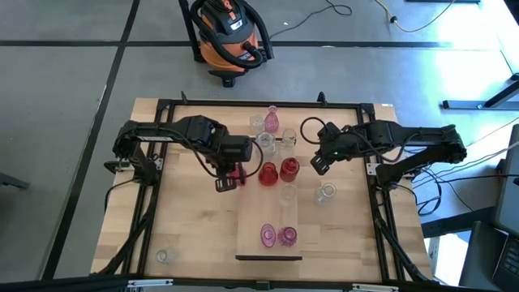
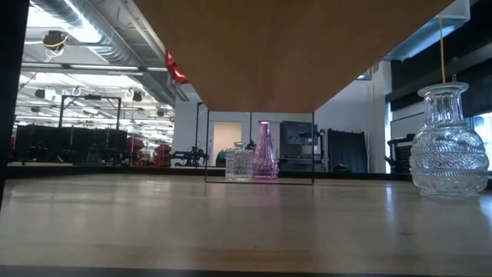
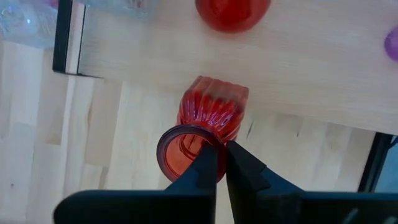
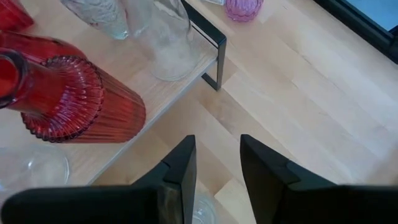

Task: Sort vases onto shelf
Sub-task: Put the red vase on the shelf aligned with the red vases

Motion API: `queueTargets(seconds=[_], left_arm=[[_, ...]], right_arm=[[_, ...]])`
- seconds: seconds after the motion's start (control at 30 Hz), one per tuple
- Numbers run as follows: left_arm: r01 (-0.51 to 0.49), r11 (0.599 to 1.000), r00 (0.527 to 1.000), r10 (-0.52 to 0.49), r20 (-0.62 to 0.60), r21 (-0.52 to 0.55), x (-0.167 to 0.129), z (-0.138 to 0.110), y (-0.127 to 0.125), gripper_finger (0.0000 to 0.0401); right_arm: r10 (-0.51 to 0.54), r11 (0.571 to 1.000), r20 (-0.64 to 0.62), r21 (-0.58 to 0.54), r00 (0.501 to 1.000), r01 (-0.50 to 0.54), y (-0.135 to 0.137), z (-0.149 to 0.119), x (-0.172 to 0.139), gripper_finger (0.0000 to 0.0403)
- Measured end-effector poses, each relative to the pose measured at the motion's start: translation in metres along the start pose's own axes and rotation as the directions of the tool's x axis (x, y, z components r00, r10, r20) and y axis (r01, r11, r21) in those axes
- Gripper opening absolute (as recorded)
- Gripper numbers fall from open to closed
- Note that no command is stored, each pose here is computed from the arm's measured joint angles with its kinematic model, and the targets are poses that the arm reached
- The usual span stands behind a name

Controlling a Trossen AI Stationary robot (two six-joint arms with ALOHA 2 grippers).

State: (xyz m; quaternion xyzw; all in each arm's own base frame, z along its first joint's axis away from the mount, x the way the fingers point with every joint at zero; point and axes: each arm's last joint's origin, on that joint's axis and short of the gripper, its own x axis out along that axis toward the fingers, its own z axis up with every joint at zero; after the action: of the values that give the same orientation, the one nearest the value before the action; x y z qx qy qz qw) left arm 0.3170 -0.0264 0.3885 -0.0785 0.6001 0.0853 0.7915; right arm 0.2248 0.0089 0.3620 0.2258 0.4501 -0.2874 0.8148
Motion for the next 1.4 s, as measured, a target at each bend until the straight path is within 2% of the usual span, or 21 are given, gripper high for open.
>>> queueTargets(seconds=[0.23, 0.93, 1.4], left_arm=[[0.022, 1.0, 0.997, -0.022, 0.073, 0.006, 0.0, 0.007, -0.002, 0.0012], [0.055, 0.998, 0.996, -0.057, 0.07, 0.034, 0.013, 0.018, -0.007, 0.0018], [0.08, 0.996, 0.996, -0.081, 0.045, 0.028, 0.014, 0.016, -0.008, 0.0069]], right_arm=[[-0.002, 1.0, -0.002, -0.001, 1.0, 0.002, 0.0, 0.0, 0.0, 0.0108], [0.003, 1.0, -0.009, -0.002, 1.0, -0.003, 0.0, 0.0, 0.0, 0.0108], [0.003, 1.0, -0.009, -0.002, 1.0, -0.003, 0.0, 0.0, 0.0, 0.0108]])
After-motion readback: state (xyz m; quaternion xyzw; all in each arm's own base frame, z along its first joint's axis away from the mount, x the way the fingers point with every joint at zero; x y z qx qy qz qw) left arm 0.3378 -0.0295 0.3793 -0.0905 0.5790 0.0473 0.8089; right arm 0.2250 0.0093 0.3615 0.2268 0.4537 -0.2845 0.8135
